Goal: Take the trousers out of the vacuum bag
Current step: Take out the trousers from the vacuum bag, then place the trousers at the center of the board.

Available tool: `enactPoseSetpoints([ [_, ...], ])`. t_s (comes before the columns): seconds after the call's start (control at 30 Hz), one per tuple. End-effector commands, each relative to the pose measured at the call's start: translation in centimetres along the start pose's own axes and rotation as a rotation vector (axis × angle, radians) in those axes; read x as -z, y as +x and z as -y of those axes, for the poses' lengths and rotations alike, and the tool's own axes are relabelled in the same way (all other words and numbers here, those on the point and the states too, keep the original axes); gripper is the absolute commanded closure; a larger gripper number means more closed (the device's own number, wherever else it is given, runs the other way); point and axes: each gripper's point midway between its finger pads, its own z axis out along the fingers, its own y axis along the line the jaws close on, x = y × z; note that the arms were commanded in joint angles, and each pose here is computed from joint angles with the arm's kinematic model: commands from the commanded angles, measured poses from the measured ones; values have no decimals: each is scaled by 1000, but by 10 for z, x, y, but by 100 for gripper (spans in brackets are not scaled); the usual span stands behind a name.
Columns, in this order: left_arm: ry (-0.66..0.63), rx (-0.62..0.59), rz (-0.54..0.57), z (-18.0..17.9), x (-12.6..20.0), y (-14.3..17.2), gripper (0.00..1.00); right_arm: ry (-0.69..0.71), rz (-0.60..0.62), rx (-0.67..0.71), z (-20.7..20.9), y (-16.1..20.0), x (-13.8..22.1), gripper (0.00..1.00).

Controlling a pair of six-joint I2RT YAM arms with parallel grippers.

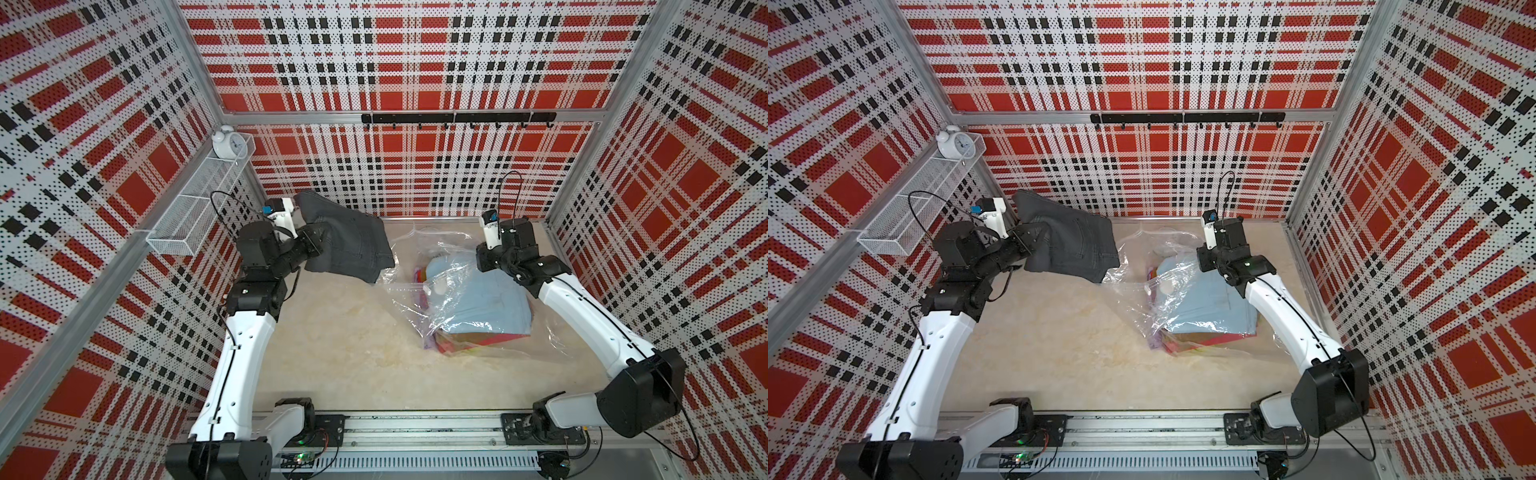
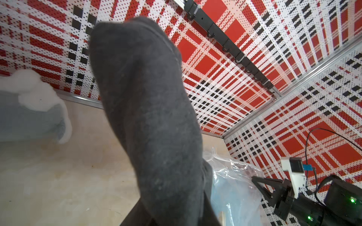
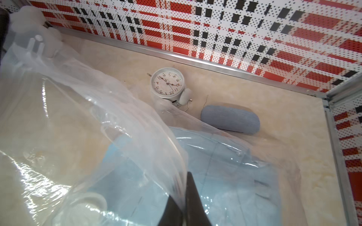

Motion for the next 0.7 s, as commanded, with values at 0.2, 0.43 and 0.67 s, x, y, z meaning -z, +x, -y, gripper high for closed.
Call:
enactPoseSetpoints([
  [0.2,63,-17,184,15,10,-45,100,188,52,-51,44,-11,37,100],
  [0.43,6,54,251,-6,5,-47,100,251,83,-65,57,-21,60,100],
  [0.67,-95,164,267,-44,-13,-19,100,269,110,-68,61,-26,78,100],
])
